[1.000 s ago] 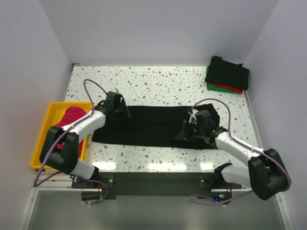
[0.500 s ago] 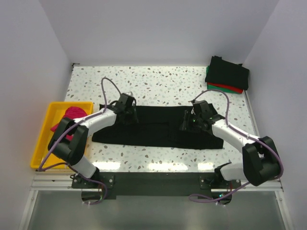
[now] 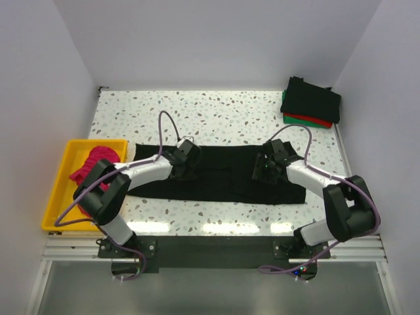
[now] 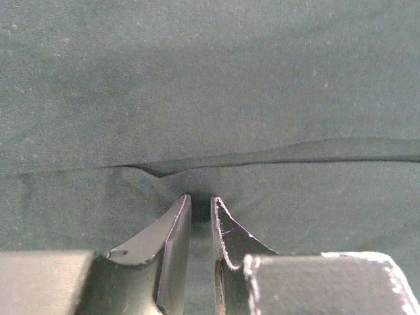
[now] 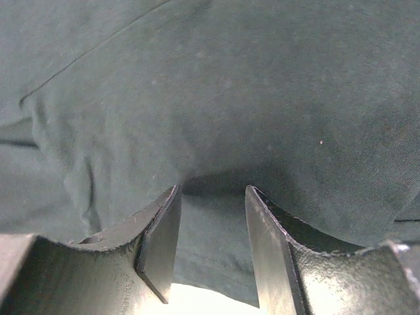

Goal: Fold and stack the t-shirts
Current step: Fold the tshirt

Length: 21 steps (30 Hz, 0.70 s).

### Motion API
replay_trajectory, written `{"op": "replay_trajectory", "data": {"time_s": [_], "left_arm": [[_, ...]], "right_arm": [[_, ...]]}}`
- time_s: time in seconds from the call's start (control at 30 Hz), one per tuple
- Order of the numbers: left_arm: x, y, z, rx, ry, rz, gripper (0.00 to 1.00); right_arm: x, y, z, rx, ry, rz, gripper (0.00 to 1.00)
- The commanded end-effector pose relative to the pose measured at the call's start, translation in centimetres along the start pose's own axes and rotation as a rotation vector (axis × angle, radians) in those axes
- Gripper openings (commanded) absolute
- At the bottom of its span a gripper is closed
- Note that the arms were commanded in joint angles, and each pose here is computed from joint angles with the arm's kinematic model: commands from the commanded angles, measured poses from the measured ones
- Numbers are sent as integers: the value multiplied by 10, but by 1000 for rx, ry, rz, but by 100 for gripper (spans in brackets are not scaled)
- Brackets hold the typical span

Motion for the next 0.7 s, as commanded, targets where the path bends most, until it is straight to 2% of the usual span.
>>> {"op": "replay_trajectory", "data": {"time_s": [0.0, 0.2, 0.37, 0.5, 0.67], "left_arm": [[-6, 20, -22, 3, 21, 77, 23], [-20, 21, -48, -45, 52, 60, 23], [-36, 13, -69, -90, 70, 15, 23], [-40, -3, -77, -152, 96, -64, 23], [-37, -34, -72, -186, 126, -152, 23]], "right_arm": [[9, -3, 14, 39, -39, -41, 48], [30, 5, 35, 47, -17, -51, 48], [48, 26, 74, 21, -16, 2, 48], [68, 42, 99, -60, 51, 8, 48], [104, 62, 147, -179, 76, -2, 49]]}}
Point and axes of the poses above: each gripper's point midway between its finger pads, its own x axis out along the fingers, its own y axis along the line the jaws close on, z = x × y, the point moved 4 cm from there along -x, back along the fingers, and after that the axes turned 13 degrees about -x, right-handed, at the moved point
